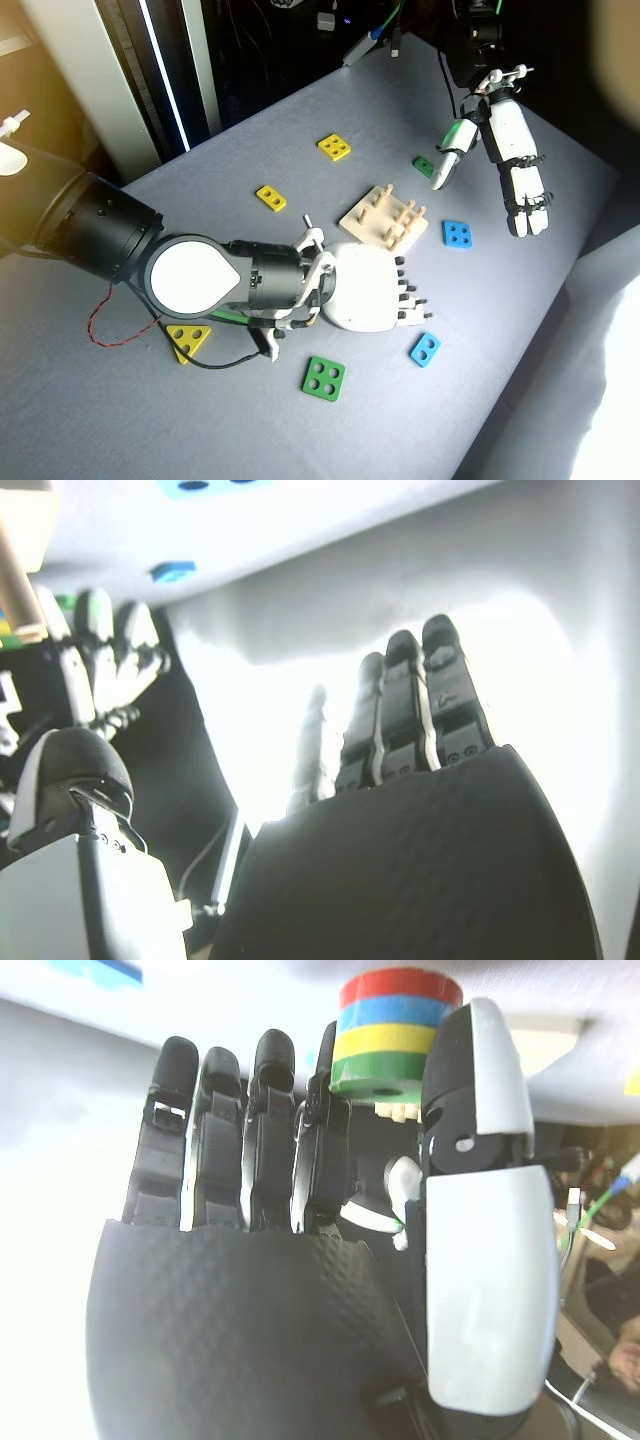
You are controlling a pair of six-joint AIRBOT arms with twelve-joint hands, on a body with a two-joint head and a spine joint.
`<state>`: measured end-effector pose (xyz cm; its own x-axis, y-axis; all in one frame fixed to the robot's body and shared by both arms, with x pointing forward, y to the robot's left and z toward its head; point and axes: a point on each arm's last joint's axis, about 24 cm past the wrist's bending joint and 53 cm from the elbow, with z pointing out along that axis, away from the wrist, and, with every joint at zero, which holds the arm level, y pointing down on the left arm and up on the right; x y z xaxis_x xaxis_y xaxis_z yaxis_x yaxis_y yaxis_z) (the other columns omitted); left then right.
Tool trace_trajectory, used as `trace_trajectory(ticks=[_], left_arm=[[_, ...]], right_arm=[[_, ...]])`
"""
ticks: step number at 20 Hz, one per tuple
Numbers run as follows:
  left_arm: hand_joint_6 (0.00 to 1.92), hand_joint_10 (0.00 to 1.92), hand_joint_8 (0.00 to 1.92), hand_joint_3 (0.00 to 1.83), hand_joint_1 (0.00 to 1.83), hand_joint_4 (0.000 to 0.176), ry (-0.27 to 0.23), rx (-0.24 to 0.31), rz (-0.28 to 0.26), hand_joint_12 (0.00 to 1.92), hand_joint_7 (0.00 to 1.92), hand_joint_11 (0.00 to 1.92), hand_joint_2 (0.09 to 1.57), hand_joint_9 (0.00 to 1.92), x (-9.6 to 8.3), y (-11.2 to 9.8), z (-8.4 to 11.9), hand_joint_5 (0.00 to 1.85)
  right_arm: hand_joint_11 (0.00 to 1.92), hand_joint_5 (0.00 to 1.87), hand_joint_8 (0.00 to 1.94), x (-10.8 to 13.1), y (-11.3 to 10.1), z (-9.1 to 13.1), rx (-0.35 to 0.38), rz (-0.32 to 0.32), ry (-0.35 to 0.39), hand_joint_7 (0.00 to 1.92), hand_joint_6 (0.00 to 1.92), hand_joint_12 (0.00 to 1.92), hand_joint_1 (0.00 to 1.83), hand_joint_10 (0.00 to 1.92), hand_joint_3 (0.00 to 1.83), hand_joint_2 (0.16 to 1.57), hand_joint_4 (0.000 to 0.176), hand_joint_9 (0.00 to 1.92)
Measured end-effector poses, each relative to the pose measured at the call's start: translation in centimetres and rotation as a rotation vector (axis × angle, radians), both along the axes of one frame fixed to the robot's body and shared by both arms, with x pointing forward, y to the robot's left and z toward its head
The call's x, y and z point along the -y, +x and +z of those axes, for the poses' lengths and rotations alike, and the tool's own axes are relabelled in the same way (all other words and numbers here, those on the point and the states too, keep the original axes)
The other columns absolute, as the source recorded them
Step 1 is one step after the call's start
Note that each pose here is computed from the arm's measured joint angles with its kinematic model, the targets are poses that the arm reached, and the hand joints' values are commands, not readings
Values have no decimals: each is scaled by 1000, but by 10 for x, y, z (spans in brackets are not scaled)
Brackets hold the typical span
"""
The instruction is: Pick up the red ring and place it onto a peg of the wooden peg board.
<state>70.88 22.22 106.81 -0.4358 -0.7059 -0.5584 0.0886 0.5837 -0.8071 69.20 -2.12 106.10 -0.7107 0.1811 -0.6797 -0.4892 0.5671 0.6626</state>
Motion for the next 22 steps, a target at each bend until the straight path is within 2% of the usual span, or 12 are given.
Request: trace_trajectory(ticks=[3, 6, 8, 9, 10, 11, 13, 14, 16, 18, 19, 22], left_arm=[[3, 0, 0, 0, 372, 144, -3, 0, 6, 0, 0, 0, 956, 0, -2, 1, 0, 48], [1, 0, 0, 0, 375, 152, -2, 1, 7, 0, 0, 0, 955, 0, -3, 0, -1, 45], [2, 0, 3, 0, 359, 131, -1, -2, 9, 0, 9, 0, 931, 0, -4, 0, -1, 48], [3, 0, 1, 0, 370, 140, -2, 1, 11, 0, 6, 0, 941, 0, -4, 0, 0, 51], [2, 0, 5, 0, 366, 142, -3, 1, 11, 0, 15, 0, 941, 0, -4, 0, 0, 51], [3, 0, 0, 0, 387, 137, -3, 2, 10, 0, 6, 0, 932, 0, -4, 0, 0, 55], [3, 0, 1, 0, 386, 137, -2, 2, 11, 0, 7, 0, 925, 0, -5, 1, 0, 56], [2, 0, 0, 0, 380, 144, -4, 3, 17, 0, 0, 0, 930, 0, -6, 2, 1, 55], [0, 0, 0, 0, 374, 145, -5, 5, 23, 0, 0, 0, 935, 0, -9, 3, 2, 51], [1, 0, 0, 0, 384, 173, -6, 10, 26, 0, 0, 0, 915, 0, -11, 3, 4, 55], [0, 0, 0, 0, 368, 172, -10, 12, 31, 0, 0, 0, 917, 0, -12, 4, 5, 48], [2, 0, 0, 0, 355, 175, -12, 12, 35, 0, 0, 0, 928, 0, -13, 5, 5, 50]], right_arm=[[0, 899, 10, -16, -14, 10, 25, 66, 6, 589, 1112, 1130, 1137, 44, 0, 1154, 0, 389], [0, 892, 6, -35, -28, 32, 58, 133, 39, 586, 1130, 1076, 1112, 31, 0, 1158, 0, 362], [0, 872, 6, -45, -39, 39, 72, 178, 50, 595, 1168, 1153, 1064, 12, 1, 1170, 0, 323], [0, 862, 3, -51, -45, 41, 81, 203, 50, 583, 1186, 1175, 1049, 16, 1, 1175, 0, 336], [0, 865, 1, -54, -48, 44, 91, 221, 49, 565, 1182, 1187, 1043, 16, 0, 1173, 10, 335], [0, 890, 8, -57, -52, 47, 94, 234, 55, 583, 1145, 1268, 1067, 21, 0, 1161, 0, 348], [0, 911, 11, -60, -55, 52, 100, 246, 65, 594, 1113, 1282, 1077, 21, 0, 1151, 0, 347], [0, 955, 26, -62, -58, 53, 105, 259, 65, 639, 1046, 1377, 1095, 46, 0, 1129, 0, 390], [0, 985, 34, -66, -63, 54, 107, 274, 66, 670, 1002, 1380, 1101, 63, 0, 1114, 0, 414], [0, 1006, 35, -70, -70, 55, 111, 300, 67, 690, 970, 1400, 1106, 80, 0, 1103, 0, 438], [0, 1034, 38, -71, -72, 55, 112, 307, 68, 710, 922, 1447, 1140, 102, 0, 1090, 0, 457], [0, 1033, 32, -72, -73, 56, 114, 314, 70, 722, 929, 1357, 1119, 130, 1, 1090, 0, 456]])
